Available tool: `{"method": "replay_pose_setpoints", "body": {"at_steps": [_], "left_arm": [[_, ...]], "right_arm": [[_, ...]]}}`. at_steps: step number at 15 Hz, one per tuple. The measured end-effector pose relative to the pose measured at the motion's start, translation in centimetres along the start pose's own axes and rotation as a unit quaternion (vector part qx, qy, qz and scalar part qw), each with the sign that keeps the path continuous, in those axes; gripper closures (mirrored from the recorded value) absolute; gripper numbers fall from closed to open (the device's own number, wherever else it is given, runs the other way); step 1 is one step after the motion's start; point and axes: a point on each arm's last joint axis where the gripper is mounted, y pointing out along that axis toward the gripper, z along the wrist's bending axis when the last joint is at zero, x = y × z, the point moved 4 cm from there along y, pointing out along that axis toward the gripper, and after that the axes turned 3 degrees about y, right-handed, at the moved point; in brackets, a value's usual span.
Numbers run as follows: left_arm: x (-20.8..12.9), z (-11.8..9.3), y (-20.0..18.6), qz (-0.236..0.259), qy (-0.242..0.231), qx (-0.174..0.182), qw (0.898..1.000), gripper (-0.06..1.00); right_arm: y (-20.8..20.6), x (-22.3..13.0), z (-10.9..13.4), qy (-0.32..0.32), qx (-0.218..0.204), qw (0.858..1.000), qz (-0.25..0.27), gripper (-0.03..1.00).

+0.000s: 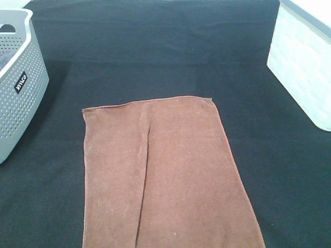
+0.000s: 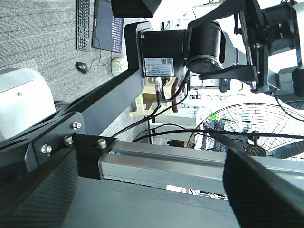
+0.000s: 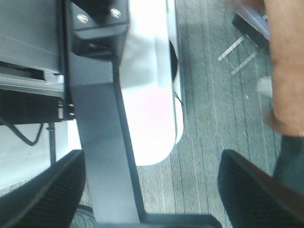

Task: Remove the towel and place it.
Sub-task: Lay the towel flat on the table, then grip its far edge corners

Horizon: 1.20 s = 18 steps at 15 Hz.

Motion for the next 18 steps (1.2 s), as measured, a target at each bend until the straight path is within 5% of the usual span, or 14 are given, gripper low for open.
{"method": "replay_pose_setpoints", "body": {"at_steps": [3,5,8,9,10,11,14,15,16,18], "left_arm": [[0.3,-0.6,-0.1,-0.001,0.015,0.000,1.000,0.19],[2.2,-2.9,-0.7,-0.043,0.076,0.000,0.996,0.19],[6.4,-6.1,-2.4,-0.173,0.179,0.030,0.968,0.19],[6.4,-6.1,-2.4,-0.173,0.179,0.030,0.968,0.19],[8.8,-7.0,-3.8,-0.260,0.228,0.067,0.936,0.19],[8.8,-7.0,-3.8,-0.260,0.228,0.067,0.936,0.19],[12.7,-7.0,-6.2,-0.371,0.282,0.161,0.870,0.19],[15.2,-7.1,-7.5,-0.408,0.299,0.222,0.834,0.19],[16.0,-7.4,-7.9,-0.418,0.306,0.237,0.822,0.19],[20.5,-8.5,-9.8,-0.451,0.342,0.333,0.754,0.19]], "right_arm": [[-0.3,-0.2,-0.6,0.014,-0.026,1.000,0.013,0.23],[-1.5,0.7,-1.5,0.020,-0.065,0.998,-0.006,0.23],[-4.1,2.1,-3.2,0.032,-0.148,0.988,-0.038,0.23],[-4.1,2.1,-3.2,0.032,-0.148,0.988,-0.038,0.23],[-5.8,2.9,-4.7,0.040,-0.215,0.974,-0.061,0.23],[-5.8,2.9,-4.7,0.040,-0.215,0.974,-0.061,0.23],[-8.7,4.6,-6.8,0.055,-0.317,0.938,-0.130,0.23],[-9.9,5.1,-7.8,0.064,-0.363,0.915,-0.161,0.23],[-10.2,5.3,-8.0,0.073,-0.374,0.908,-0.174,0.24],[-12.0,5.9,-9.3,0.101,-0.434,0.866,-0.228,0.24]]}}
